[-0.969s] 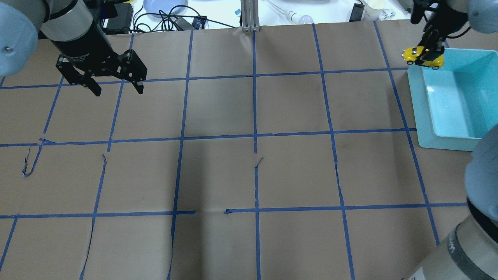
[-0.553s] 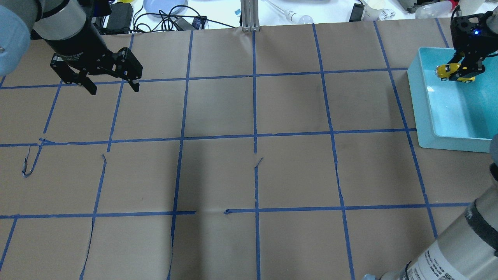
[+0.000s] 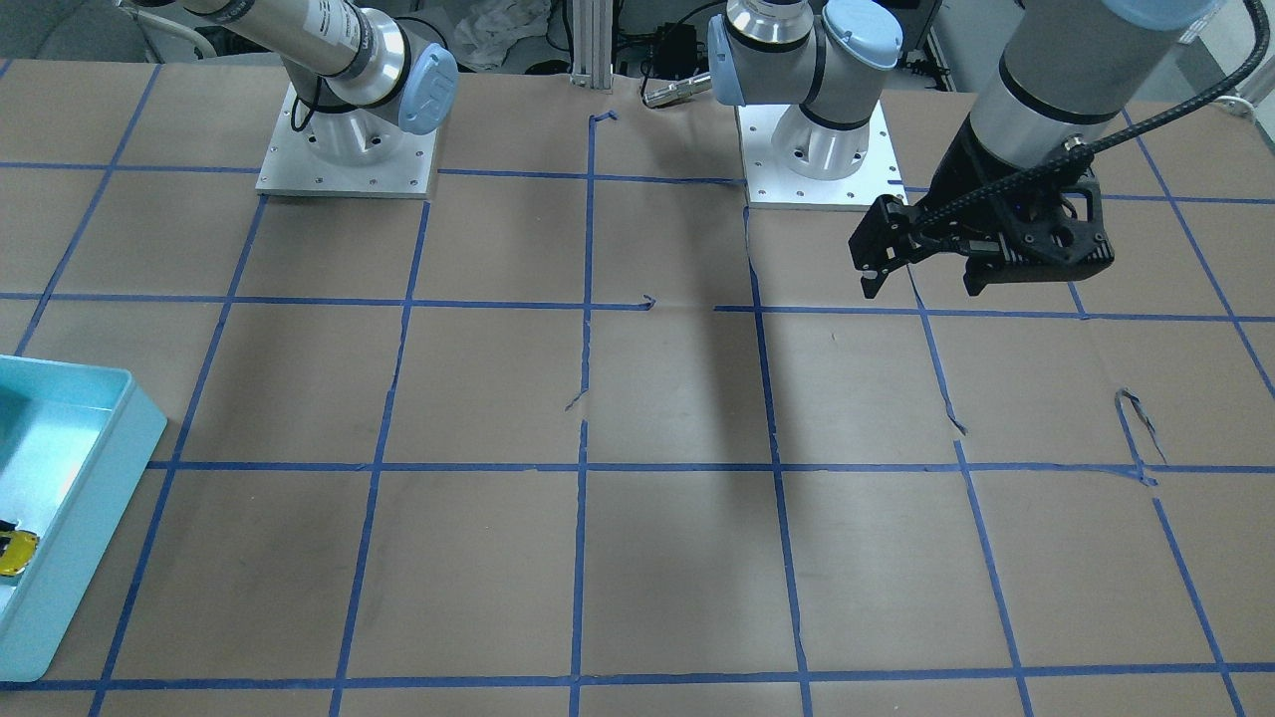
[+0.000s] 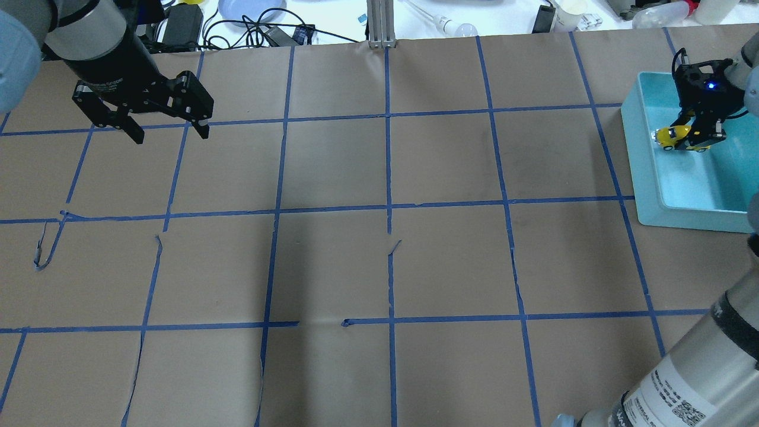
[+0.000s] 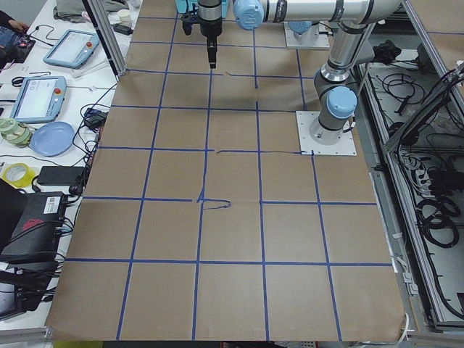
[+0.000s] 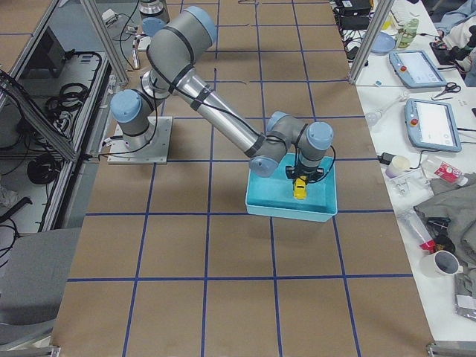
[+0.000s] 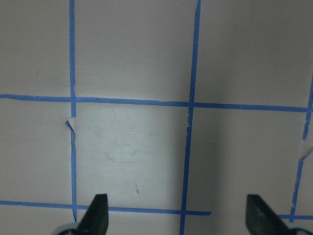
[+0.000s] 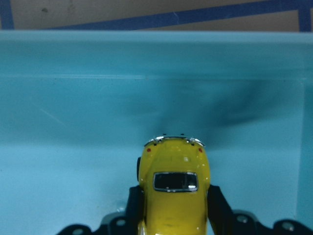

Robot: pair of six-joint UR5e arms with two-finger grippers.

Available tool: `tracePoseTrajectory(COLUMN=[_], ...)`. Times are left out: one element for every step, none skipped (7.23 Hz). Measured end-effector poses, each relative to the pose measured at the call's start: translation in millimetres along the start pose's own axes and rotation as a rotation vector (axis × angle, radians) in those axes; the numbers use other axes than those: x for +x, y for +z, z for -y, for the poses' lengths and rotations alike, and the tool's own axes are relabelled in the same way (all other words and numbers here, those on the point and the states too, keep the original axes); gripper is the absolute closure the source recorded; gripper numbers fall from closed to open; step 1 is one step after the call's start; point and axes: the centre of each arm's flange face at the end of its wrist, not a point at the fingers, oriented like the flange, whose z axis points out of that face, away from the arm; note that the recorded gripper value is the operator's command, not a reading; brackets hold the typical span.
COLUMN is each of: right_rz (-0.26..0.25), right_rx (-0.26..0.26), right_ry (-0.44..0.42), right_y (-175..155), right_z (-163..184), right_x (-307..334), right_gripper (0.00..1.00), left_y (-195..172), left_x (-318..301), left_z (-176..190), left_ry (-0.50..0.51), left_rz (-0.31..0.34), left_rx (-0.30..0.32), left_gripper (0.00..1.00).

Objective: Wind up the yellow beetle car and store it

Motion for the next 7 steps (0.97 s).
tracePoseTrajectory(right_rz=[0.005, 0.004, 0.001, 0.011, 0.027, 0.041, 0.049], right_rx=[-0.001, -0.004, -0.004, 0.007, 0.016, 0.021, 0.034], right_ry=[0.002, 0.01, 0.03, 0.069, 0.104, 0.136, 0.197], right_y=[2, -4, -21, -51, -87, -126, -162], right_z=[0, 0, 3, 13, 36, 80, 139], right_x=[-2, -3, -6, -14, -24, -35, -50], right_gripper=[0.0, 0.0, 0.0, 0.0, 0.0, 0.0, 0.0], left_y=[0, 0, 0, 0, 0, 0, 0], left_x=[1, 1, 1, 0, 0, 0, 0], left_z=[0, -1, -1, 0, 0, 0, 0], left_ry=[0.001, 0.003, 0.006, 0.01, 0.012, 0.013, 0.013], left_rz=[0.0, 0.0, 0.0, 0.001, 0.001, 0.002, 0.002], left_rx=[0.001, 0.001, 0.002, 0.002, 0.002, 0.002, 0.002], left_gripper=[0.0, 0.0, 0.0, 0.0, 0.0, 0.0, 0.0])
